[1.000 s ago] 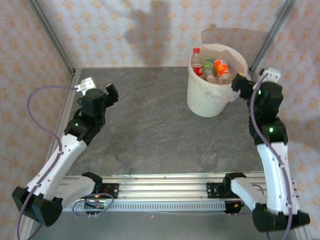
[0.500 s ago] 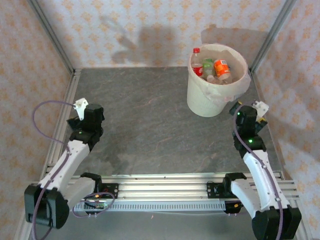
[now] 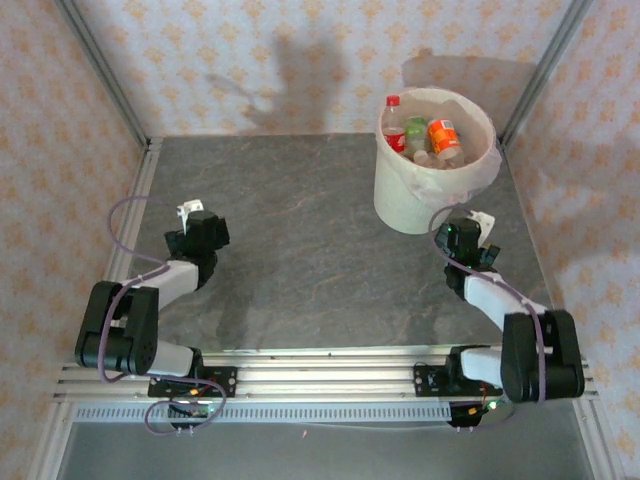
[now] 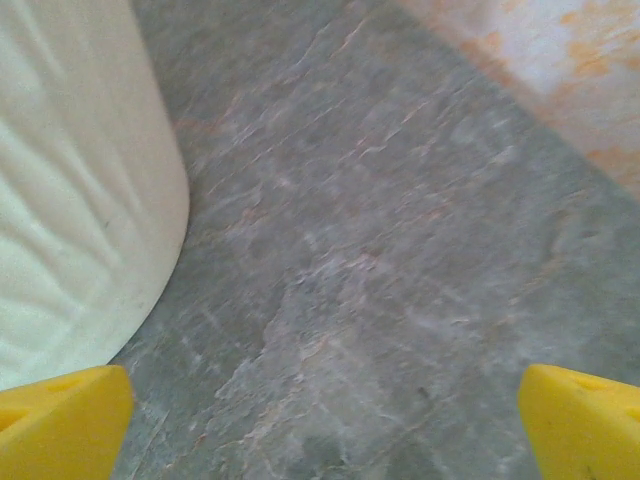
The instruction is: Put the plastic bottles in the bin
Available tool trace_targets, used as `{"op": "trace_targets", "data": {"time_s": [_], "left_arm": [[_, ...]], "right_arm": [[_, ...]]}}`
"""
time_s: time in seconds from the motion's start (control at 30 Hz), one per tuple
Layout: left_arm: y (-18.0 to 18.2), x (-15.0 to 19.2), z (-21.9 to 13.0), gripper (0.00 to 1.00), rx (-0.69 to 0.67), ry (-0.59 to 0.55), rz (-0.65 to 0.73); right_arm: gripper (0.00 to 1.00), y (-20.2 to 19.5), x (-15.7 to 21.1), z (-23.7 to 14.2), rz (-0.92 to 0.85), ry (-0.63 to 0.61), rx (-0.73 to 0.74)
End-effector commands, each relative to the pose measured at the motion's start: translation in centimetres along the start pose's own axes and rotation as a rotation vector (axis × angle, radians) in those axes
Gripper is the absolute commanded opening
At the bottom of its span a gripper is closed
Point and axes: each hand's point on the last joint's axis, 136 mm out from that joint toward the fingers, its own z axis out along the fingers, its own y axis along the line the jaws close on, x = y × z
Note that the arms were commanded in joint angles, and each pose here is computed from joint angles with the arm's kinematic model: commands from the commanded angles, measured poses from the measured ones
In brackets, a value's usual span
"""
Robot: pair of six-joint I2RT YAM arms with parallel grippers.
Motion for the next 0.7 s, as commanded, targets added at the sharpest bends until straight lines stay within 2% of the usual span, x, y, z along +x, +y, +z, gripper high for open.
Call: {"op": "trace_targets", "data": {"time_s": [0.0, 0.07, 0.23, 0.37, 0.5, 0.6, 0.67], "left_arm": [[-1.8, -2.8, -0.5, 1.00, 0.120, -0.171, 0.019], [-1.9, -1.7, 0.2, 1.00, 0.123, -0.180, 0.012], [-0.7, -1.6, 0.3, 1.00, 0.011, -0.192, -0.010], [-0.5, -1.7, 0.3, 1.00, -0.001, -0.203, -0.018], [-0.5, -1.7, 0.3, 1.00, 0.000, -0.198, -0.017], [-0.5, -1.7, 0.3, 1.00, 0.000, -0.198, -0.017], [-0.5, -1.7, 0.3, 1.00, 0.000, -0.197, -0.017]], "right_arm": [[0.99, 3.0, -3.2, 0.4, -0.006, -0.103, -0.128], [0.99, 3.8, -3.5, 0.8, -0.029, -0.121, -0.160], [0.99, 5.4, -3.9, 1.4, -0.075, -0.173, -0.235], [0.99, 5.7, -2.2, 3.0, -0.084, -0.146, -0.241], [0.99, 4.6, -1.7, 1.0, -0.030, -0.274, -0.270], [0.99, 4.1, -1.5, 0.6, -0.014, -0.325, -0.274], [0.99, 4.3, -1.8, 1.6, -0.024, -0.271, -0.239]]}}
